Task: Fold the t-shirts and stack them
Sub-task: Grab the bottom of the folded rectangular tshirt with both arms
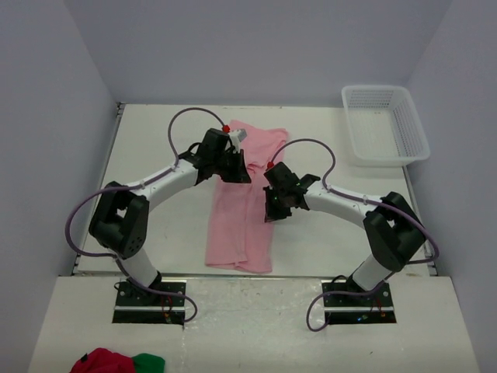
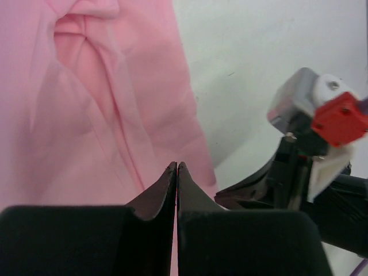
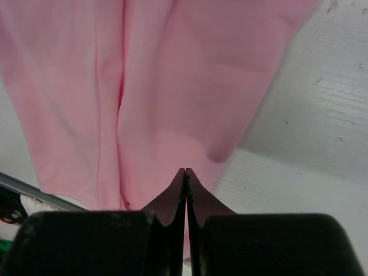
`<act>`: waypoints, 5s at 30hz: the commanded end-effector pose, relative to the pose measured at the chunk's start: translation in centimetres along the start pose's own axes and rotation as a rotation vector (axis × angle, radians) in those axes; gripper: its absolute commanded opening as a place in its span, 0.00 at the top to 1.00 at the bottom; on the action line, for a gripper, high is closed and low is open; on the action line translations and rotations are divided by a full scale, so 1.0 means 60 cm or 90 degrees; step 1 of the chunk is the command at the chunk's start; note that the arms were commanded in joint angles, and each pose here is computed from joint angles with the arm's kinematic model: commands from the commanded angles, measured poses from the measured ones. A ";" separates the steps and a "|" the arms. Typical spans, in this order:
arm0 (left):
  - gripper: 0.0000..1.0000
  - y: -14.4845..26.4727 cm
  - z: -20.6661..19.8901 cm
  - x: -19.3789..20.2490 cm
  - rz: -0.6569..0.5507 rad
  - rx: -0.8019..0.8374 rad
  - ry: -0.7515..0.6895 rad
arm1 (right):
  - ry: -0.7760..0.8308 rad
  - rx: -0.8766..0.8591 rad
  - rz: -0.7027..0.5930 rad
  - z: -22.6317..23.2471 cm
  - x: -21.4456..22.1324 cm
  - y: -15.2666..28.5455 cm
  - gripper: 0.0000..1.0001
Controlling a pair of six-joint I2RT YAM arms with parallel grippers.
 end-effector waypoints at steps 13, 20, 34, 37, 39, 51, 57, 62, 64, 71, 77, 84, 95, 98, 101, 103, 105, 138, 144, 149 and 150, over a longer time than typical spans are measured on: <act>1.00 -0.113 -0.047 0.012 0.097 0.135 -0.006 | -0.023 0.007 0.015 -0.024 0.004 -0.023 1.00; 1.00 -0.175 -0.013 0.020 0.123 0.107 0.003 | -0.029 -0.005 -0.027 -0.026 0.021 0.028 1.00; 1.00 -0.258 0.002 -0.004 0.143 0.101 0.013 | -0.047 -0.016 -0.076 -0.030 0.047 0.101 0.96; 1.00 -0.269 0.004 -0.011 0.145 0.102 0.017 | -0.067 0.018 -0.051 -0.043 0.061 0.084 0.76; 1.00 -0.270 0.003 -0.016 0.143 0.106 0.019 | -0.085 0.040 -0.042 -0.053 0.072 0.075 0.71; 1.00 -0.265 0.017 -0.051 0.126 0.117 0.034 | -0.167 0.138 -0.030 -0.092 0.120 0.063 0.61; 1.00 -0.262 0.029 -0.065 0.120 0.128 0.049 | -0.176 0.115 -0.024 -0.094 0.138 0.052 0.62; 1.00 -0.262 0.027 -0.069 0.122 0.137 0.052 | -0.174 0.103 -0.015 -0.094 0.145 0.036 0.63; 1.00 -0.263 0.028 -0.068 0.123 0.140 0.052 | -0.171 0.100 -0.016 -0.092 0.141 0.035 0.63; 1.00 -0.263 0.030 -0.066 0.126 0.137 0.050 | -0.165 0.094 -0.052 -0.091 0.135 0.059 0.60; 1.00 -0.265 0.033 -0.064 0.129 0.138 0.056 | -0.156 0.082 -0.047 -0.087 0.132 0.053 0.58; 1.00 -0.264 0.033 -0.063 0.131 0.139 0.055 | -0.152 0.083 -0.028 -0.087 0.132 0.029 0.59; 1.00 -0.267 0.040 -0.064 0.131 0.138 0.059 | -0.147 0.050 -0.090 -0.078 0.133 0.090 0.58; 1.00 -0.268 0.042 -0.063 0.132 0.138 0.062 | -0.140 0.051 -0.092 -0.079 0.132 0.088 0.57; 1.00 -0.267 0.040 -0.064 0.133 0.141 0.064 | -0.137 0.053 -0.076 -0.078 0.132 0.074 0.57; 1.00 -0.265 0.039 -0.065 0.131 0.141 0.063 | -0.137 0.054 -0.064 -0.080 0.136 0.061 0.57; 1.00 -0.264 0.037 -0.067 0.130 0.142 0.060 | -0.139 0.051 -0.064 -0.079 0.133 0.054 0.57; 1.00 -0.265 0.044 -0.076 0.129 0.151 0.066 | -0.177 0.041 -0.039 -0.078 0.173 0.031 1.00; 1.00 -0.264 0.052 -0.077 0.129 0.143 0.072 | -0.179 0.036 -0.046 -0.077 0.176 0.041 1.00; 1.00 -0.249 0.049 -0.075 0.116 0.131 0.066 | -0.177 0.038 -0.044 -0.078 0.177 0.036 1.00; 0.97 -0.243 0.049 -0.074 0.112 0.123 0.063 | -0.176 0.041 -0.039 -0.079 0.179 0.032 1.00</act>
Point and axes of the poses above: each gripper's point midway between its finger pads, its own y axis back along the fingers, its own z axis along the line the jaws close on, x = y × z, the point moved 7 cm from there along y, back along the fingers, and after that the axes turned 13 degrees about y, right-handed, at the moved point
